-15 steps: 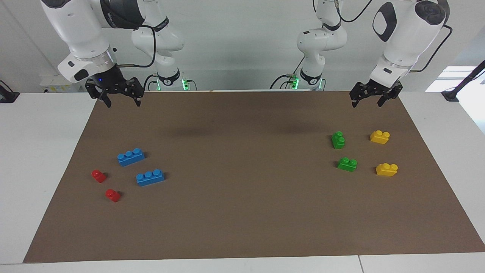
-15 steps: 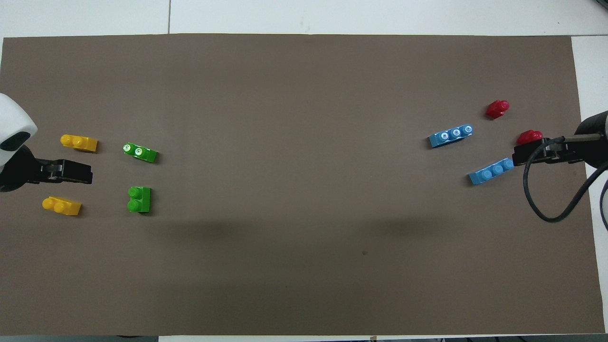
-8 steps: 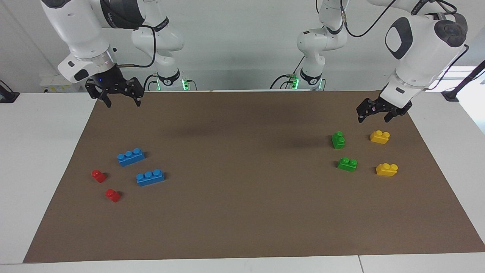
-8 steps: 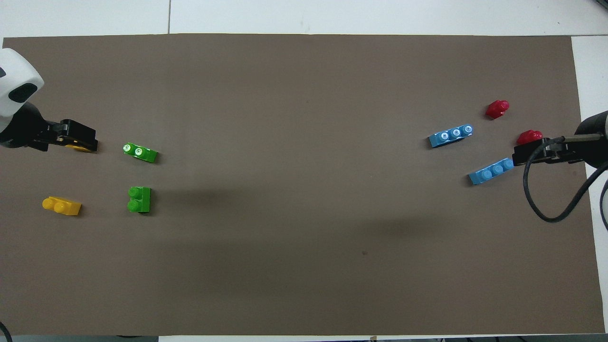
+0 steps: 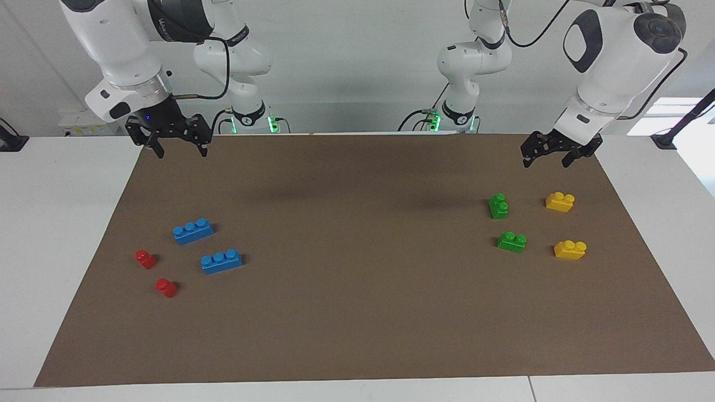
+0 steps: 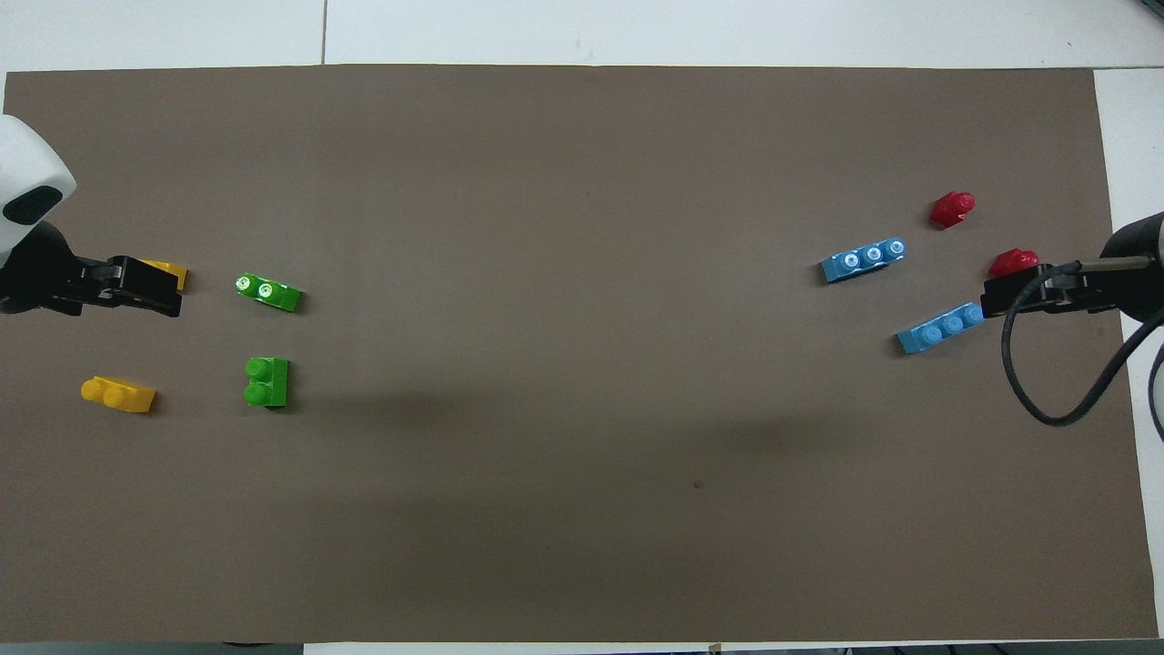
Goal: Remove green block with left arm and hold with right
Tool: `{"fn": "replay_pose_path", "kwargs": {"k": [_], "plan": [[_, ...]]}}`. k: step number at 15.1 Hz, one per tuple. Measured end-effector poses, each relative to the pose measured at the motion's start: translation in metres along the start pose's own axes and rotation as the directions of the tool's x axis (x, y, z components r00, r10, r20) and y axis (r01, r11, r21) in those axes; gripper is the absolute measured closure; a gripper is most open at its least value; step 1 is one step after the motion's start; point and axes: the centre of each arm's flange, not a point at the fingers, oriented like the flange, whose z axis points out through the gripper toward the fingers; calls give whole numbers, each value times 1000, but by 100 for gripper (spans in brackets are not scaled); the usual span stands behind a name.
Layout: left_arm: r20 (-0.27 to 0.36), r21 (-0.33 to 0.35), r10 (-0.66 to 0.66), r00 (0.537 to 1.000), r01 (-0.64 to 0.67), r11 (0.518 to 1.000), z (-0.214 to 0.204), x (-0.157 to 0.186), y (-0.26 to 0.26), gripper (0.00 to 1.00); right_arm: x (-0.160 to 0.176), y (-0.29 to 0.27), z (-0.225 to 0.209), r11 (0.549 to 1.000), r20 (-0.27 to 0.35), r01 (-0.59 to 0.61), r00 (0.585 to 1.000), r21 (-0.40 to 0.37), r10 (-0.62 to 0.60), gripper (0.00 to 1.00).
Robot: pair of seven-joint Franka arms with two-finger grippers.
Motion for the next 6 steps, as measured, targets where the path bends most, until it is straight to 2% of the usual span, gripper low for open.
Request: {"fn": "replay_pose_path", "kwargs": {"k": [6], "plan": [[7,0,-3,1000,3,1000,3,-1,-2,0,0,0,0,1000,0,0,1000,0,0,0]]}}
